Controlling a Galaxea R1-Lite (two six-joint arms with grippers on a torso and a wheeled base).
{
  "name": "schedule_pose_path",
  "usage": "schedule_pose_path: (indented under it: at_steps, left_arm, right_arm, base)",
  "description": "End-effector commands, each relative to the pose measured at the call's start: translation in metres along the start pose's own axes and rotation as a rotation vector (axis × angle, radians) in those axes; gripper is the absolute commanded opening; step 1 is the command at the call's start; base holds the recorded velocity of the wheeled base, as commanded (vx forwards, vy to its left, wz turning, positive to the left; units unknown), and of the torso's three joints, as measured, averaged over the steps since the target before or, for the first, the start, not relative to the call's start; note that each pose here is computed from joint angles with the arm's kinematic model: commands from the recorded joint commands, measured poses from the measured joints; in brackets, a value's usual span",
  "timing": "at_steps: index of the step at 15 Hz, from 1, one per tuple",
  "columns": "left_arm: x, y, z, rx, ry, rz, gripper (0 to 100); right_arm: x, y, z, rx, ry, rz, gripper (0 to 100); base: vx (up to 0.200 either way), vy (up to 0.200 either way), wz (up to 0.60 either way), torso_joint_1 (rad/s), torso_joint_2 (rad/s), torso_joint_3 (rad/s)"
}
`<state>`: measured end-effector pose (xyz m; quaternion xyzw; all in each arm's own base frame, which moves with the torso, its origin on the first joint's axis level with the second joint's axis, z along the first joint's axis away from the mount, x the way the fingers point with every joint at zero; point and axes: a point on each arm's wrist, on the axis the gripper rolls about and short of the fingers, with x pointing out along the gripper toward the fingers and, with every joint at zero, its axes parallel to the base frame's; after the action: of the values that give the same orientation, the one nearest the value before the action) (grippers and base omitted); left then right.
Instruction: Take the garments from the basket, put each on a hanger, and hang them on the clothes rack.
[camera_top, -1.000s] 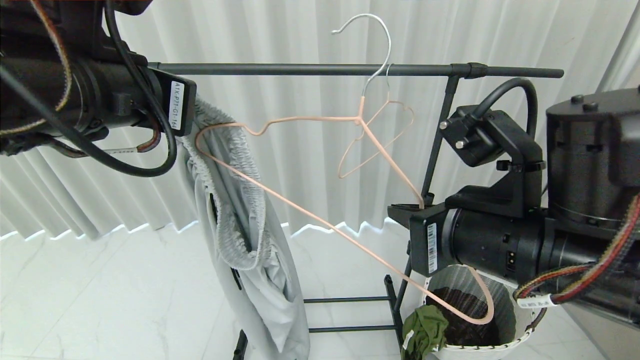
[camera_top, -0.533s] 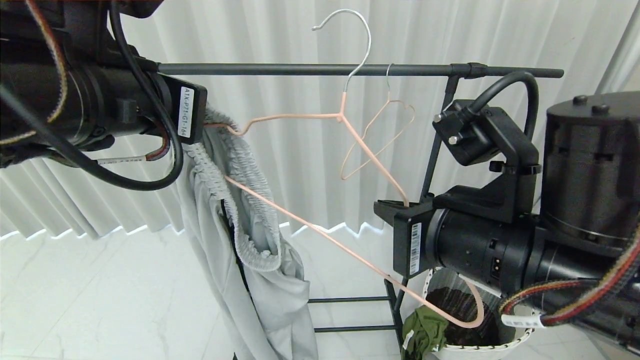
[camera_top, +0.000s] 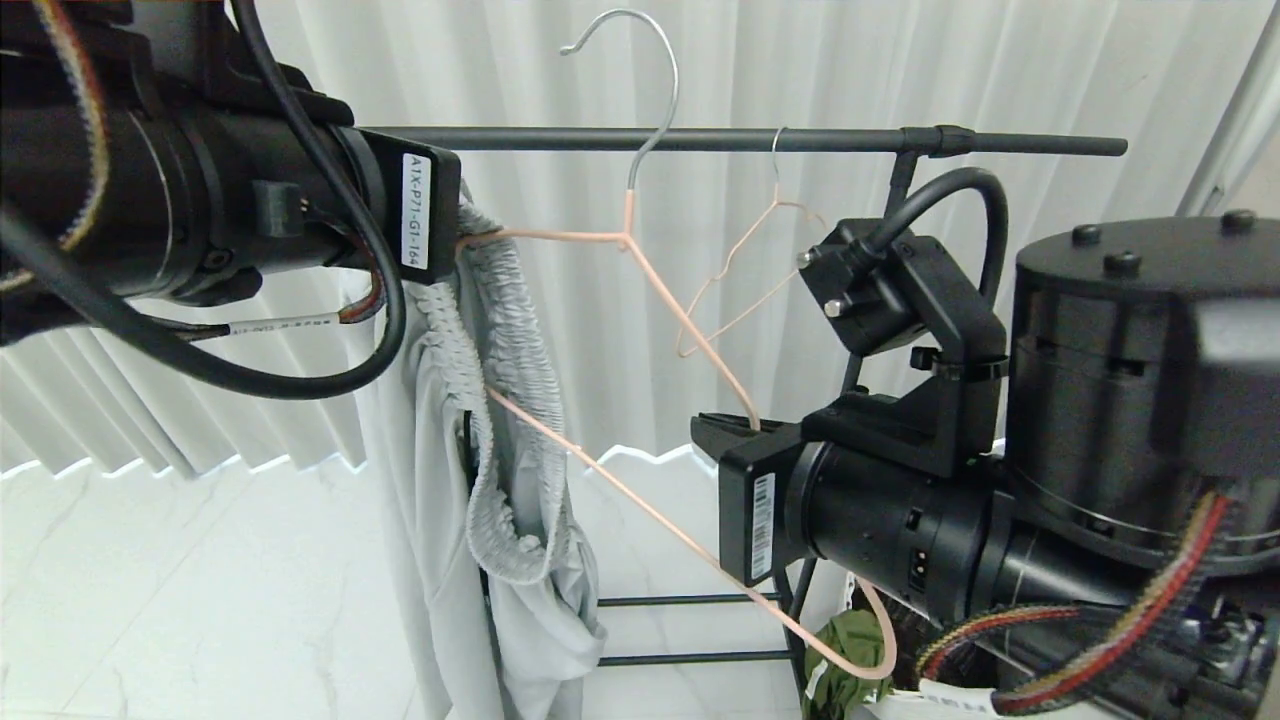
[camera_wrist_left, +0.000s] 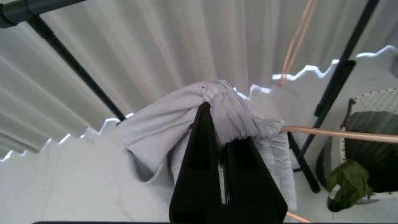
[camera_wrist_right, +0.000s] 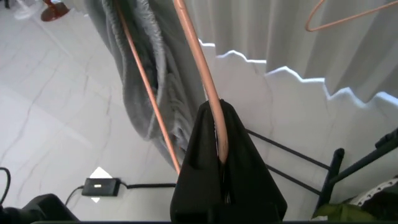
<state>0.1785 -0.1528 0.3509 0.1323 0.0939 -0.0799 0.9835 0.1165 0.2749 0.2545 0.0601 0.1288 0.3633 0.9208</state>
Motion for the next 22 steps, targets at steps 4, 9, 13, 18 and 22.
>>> schedule_pose_path:
  at_steps: [4, 9, 13, 18, 22]
  left_arm:
    - [-0.015, -0.016, 0.01, -0.028, -0.047, -0.092, 0]
    - [-0.031, -0.03, 0.011, -0.057, -0.069, -0.185, 0]
    - [-0.035, -0.027, 0.011, -0.057, -0.072, -0.189, 0]
    - [-0.04, -0.038, 0.01, -0.043, -0.077, -0.261, 0]
    - [-0.041, -0.05, -0.007, 0.009, -0.035, -0.293, 0]
  right_arm:
    - [0.013, 0.004, -0.012, -0.059, 0.046, 0.044, 0]
    - [0.014, -0.002, -0.008, -0.065, 0.033, 0.02, 0]
    - [-0.003, -0.019, 0.011, -0.037, -0.028, -0.008, 0]
    - [-0.015, -0.033, 0.021, -0.071, -0.064, -0.036, 0]
    - [-0.018, -0.032, 0.028, -0.081, -0.125, -0.026, 0]
  base:
    - [0.0, 0.0, 0.0, 0.0, 0.0, 0.0]
    - [0.0, 0.0, 0.0, 0.0, 0.0, 0.0]
    - [0.0, 0.0, 0.0, 0.0, 0.0, 0.0]
    - [0.0, 0.0, 0.0, 0.0, 0.0, 0.0]
    - [0.0, 0.0, 0.0, 0.0, 0.0, 0.0]
